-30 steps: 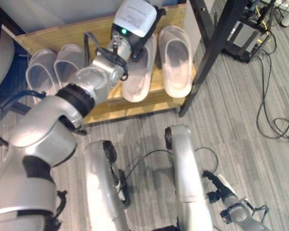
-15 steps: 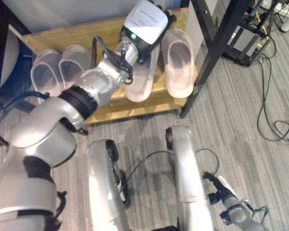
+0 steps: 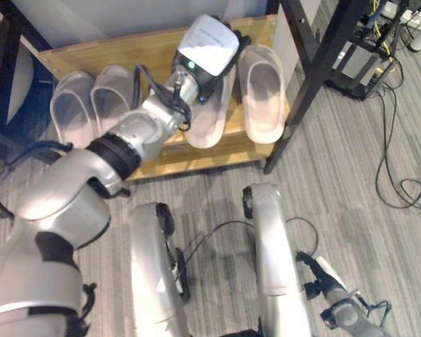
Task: Arrange the slippers neatly on the shoe rack.
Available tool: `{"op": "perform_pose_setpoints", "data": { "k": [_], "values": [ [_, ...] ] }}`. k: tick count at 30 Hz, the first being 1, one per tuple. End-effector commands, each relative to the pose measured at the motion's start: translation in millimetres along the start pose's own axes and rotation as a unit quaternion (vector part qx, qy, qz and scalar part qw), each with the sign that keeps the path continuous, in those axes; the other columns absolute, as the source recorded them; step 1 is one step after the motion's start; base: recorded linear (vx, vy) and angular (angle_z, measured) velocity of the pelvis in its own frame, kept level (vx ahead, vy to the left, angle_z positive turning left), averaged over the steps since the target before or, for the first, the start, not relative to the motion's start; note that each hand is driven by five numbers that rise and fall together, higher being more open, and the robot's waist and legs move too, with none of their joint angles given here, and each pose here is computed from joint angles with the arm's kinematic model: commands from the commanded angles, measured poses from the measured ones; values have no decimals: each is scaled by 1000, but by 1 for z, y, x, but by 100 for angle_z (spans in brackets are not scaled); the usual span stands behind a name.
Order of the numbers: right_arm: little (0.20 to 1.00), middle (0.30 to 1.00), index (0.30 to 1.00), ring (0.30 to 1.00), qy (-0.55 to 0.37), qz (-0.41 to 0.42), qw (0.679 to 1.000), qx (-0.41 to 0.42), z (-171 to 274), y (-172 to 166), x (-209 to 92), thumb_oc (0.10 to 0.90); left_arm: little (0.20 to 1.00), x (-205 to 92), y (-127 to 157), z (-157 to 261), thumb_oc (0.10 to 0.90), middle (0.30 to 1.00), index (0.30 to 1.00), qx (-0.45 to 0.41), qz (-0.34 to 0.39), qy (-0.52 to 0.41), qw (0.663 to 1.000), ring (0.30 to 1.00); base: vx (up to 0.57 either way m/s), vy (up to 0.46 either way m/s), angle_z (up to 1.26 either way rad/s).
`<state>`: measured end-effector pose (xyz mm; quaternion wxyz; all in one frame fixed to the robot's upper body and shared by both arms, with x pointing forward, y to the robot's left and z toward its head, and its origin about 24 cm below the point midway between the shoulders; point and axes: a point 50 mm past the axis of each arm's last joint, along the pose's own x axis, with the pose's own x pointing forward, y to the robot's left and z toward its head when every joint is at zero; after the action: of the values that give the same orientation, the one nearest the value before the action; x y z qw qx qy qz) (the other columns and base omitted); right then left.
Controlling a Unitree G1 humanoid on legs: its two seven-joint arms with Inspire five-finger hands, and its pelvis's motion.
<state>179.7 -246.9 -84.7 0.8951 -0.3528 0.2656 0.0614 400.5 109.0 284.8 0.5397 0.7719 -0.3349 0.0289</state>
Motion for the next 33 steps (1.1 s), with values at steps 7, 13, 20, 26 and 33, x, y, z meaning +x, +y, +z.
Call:
{"op": "perform_pose_setpoints", "data": {
  "k": [7, 13, 20, 26, 33],
  "values": [
    [900, 900, 900, 900, -35, -36, 999, 12, 14, -9, 3, 800, 900, -2, 68, -45, 800, 900, 900, 4, 135, 50, 990, 900, 0, 0, 0],
    [900, 900, 900, 900, -27, -33, 999, 15, 12, -4, 2, 800, 900, -13, 60, -49, 800, 900, 900, -50, 143, 62, 987, 900, 0, 0, 0],
    [900, 900, 900, 900, -21, -31, 999, 15, 11, 0, 3, 800, 900, -28, 59, -56, 800, 900, 900, -121, 179, 79, 973, 900, 0, 0, 0],
    [900, 900, 900, 900, -14, -22, 999, 19, 9, 7, 1, 800, 900, -44, 49, -66, 800, 900, 900, -197, 199, 112, 953, 900, 0, 0, 0],
    [900, 900, 900, 900, -9, -16, 1000, 23, 9, 11, 2, 800, 900, -60, 35, -76, 800, 900, 900, -325, 215, 157, 908, 900, 0, 0, 0]
  ]
}}
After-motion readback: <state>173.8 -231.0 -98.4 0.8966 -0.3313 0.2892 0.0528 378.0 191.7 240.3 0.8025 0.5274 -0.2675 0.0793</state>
